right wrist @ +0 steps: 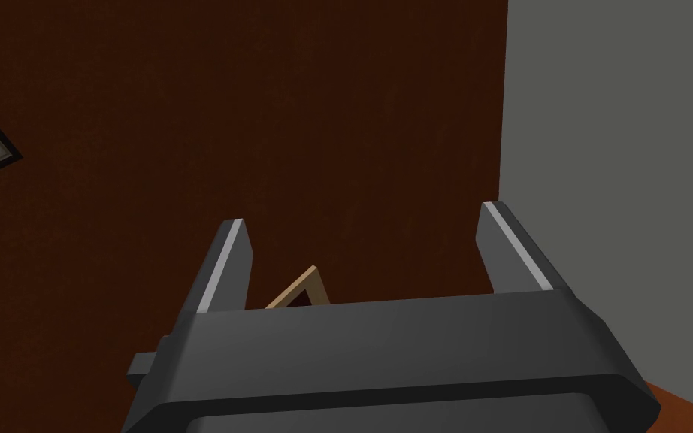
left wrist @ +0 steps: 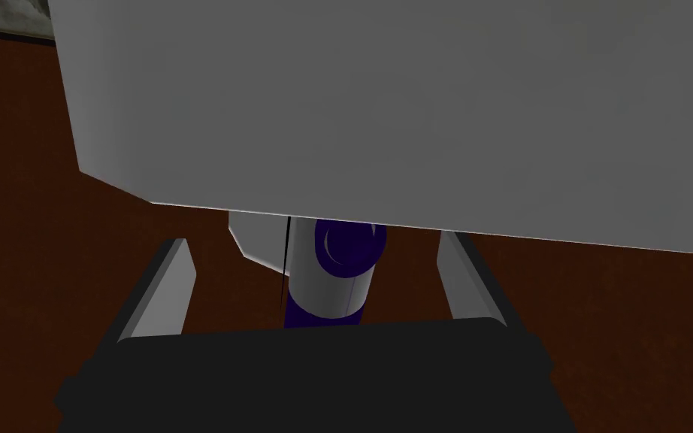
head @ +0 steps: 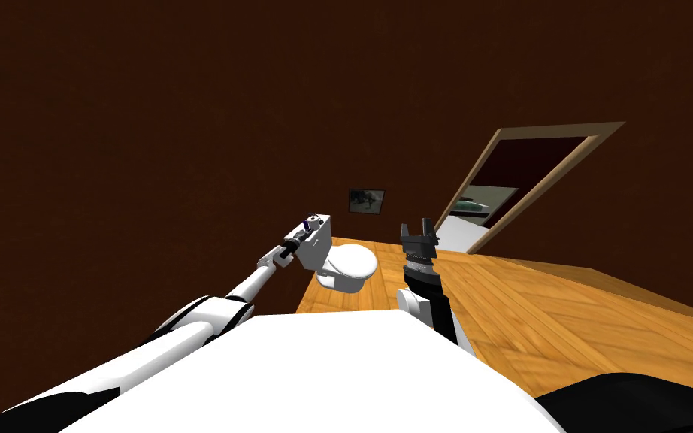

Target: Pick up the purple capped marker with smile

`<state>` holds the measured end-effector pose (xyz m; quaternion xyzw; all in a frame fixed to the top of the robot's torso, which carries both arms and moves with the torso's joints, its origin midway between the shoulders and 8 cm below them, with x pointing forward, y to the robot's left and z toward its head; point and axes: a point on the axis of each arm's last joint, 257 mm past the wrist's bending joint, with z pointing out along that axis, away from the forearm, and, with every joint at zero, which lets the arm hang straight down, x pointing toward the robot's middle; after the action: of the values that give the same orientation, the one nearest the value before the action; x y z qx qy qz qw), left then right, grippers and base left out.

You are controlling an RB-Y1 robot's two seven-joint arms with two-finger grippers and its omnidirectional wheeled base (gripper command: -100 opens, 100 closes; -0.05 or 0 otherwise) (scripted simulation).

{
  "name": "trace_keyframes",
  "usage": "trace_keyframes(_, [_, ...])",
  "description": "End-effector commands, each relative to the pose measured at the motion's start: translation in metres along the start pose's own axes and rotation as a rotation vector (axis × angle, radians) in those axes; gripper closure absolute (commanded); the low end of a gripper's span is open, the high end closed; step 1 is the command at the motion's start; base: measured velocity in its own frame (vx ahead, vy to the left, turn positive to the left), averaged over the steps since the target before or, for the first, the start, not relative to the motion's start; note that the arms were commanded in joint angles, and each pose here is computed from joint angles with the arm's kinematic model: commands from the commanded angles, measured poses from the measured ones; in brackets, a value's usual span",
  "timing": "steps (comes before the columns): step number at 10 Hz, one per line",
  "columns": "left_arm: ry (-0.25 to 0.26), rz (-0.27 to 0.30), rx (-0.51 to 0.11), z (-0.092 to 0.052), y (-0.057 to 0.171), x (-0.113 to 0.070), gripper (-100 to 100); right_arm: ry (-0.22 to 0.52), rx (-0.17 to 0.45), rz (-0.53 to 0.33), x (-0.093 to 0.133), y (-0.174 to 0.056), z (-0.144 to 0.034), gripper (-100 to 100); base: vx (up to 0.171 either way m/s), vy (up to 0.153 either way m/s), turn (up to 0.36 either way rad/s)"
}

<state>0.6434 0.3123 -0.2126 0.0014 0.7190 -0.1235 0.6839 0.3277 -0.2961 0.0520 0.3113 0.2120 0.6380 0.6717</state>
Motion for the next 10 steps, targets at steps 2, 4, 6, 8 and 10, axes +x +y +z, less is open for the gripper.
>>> trace_keyframes(2, [0.016, 0.016, 0.021, 0.020, -0.017, 0.000, -100, 0.000, 0.000, 0.000, 0.000, 0.000, 0.000, 0, -0.042, 0.015, 0.047])
trace_keyframes(4, [-0.002, 0.022, 0.026, 0.032, -0.021, -0.018, -100, 0.000, 0.000, 0.000, 0.000, 0.000, 0.000, 0, -0.058, 0.013, 0.013])
trace_keyframes(6, [0.008, 0.022, 0.014, 0.034, -0.016, -0.015, -100, 0.000, 0.000, 0.000, 0.000, 0.000, 0.000, 0, -0.004, 0.006, -0.003])
trace_keyframes(8, [0.005, 0.022, 0.017, 0.033, -0.018, -0.016, 100, 0.000, 0.000, 0.000, 0.000, 0.000, 0.000, 0, 0.000, 0.000, 0.000])
trace_keyframes(10, [0.008, 0.032, 0.018, 0.033, -0.017, -0.015, 100, 0.000, 0.000, 0.000, 0.000, 0.000, 0.000, 0, -0.001, 0.006, -0.019])
